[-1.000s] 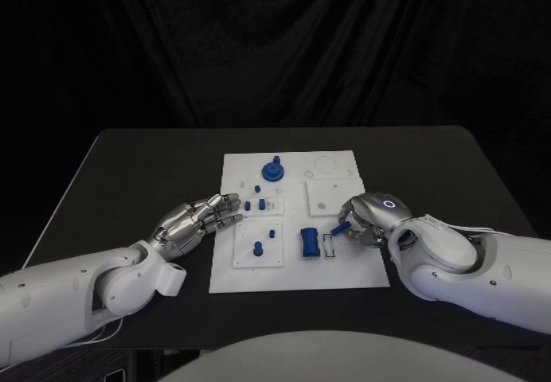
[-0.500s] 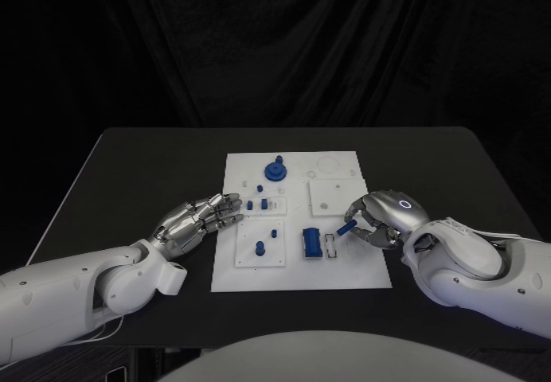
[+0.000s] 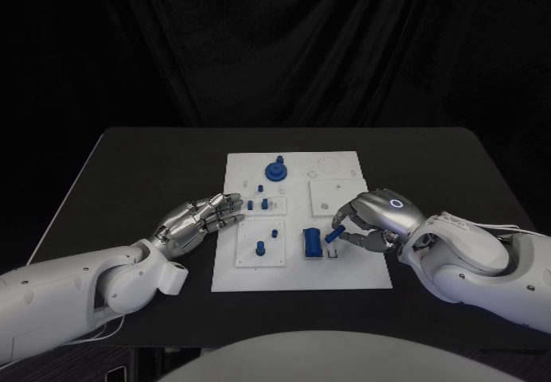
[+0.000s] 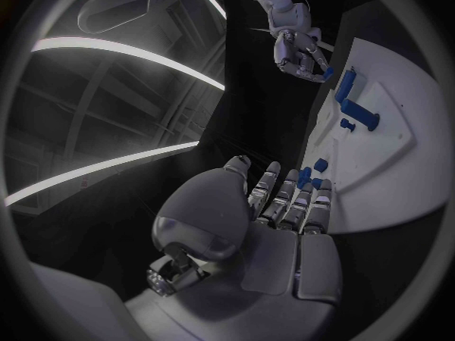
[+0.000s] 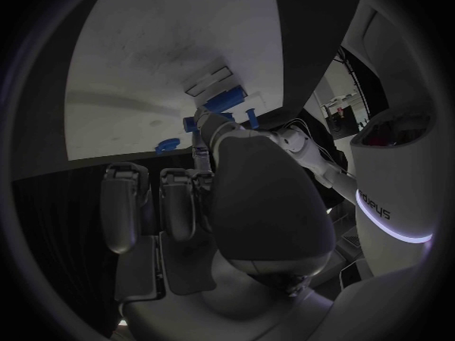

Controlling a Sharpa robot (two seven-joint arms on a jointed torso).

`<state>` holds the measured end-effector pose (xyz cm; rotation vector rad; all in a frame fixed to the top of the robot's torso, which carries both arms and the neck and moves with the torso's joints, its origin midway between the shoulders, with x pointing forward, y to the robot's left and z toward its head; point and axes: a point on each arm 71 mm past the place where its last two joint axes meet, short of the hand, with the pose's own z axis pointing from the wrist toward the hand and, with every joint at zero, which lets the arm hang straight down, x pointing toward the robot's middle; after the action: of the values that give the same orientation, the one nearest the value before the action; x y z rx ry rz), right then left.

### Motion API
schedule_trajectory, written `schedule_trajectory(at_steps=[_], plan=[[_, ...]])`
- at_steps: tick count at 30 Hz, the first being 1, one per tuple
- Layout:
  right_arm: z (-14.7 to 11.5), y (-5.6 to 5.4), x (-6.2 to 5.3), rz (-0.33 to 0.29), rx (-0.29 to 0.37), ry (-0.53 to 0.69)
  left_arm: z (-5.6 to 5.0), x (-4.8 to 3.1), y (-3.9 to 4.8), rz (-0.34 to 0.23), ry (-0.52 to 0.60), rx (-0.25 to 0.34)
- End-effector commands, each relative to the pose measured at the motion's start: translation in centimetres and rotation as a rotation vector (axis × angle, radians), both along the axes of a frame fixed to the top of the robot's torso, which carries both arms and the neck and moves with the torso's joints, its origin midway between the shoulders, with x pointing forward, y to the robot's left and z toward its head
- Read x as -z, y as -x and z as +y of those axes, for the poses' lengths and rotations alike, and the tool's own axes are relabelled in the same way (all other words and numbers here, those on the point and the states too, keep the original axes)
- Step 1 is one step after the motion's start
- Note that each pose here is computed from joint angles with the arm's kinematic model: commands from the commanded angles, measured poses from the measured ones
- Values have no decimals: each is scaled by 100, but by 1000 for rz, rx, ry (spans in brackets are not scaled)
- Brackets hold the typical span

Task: Assemble the parts on the task board

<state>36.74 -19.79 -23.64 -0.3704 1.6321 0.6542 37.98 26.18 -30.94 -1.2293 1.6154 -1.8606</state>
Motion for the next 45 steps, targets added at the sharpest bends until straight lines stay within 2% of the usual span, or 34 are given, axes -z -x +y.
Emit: schedule_trajectory(at_steps=[1, 10, 17, 26, 45], plan=[[69, 41, 36, 36, -116, 44, -17, -5, 3, -4, 12, -1], [99, -18, 81, 53, -180, 76, -21, -4, 1, -4, 12, -1], [122, -129, 61, -4, -225, 126, -24, -3, 0, -4, 13, 0], [122, -209, 56, -25, -236, 159, -25, -1, -2, -3, 12, 0], [158, -248, 122, 20, -251, 215, -39, 8, -11, 0, 13, 7]])
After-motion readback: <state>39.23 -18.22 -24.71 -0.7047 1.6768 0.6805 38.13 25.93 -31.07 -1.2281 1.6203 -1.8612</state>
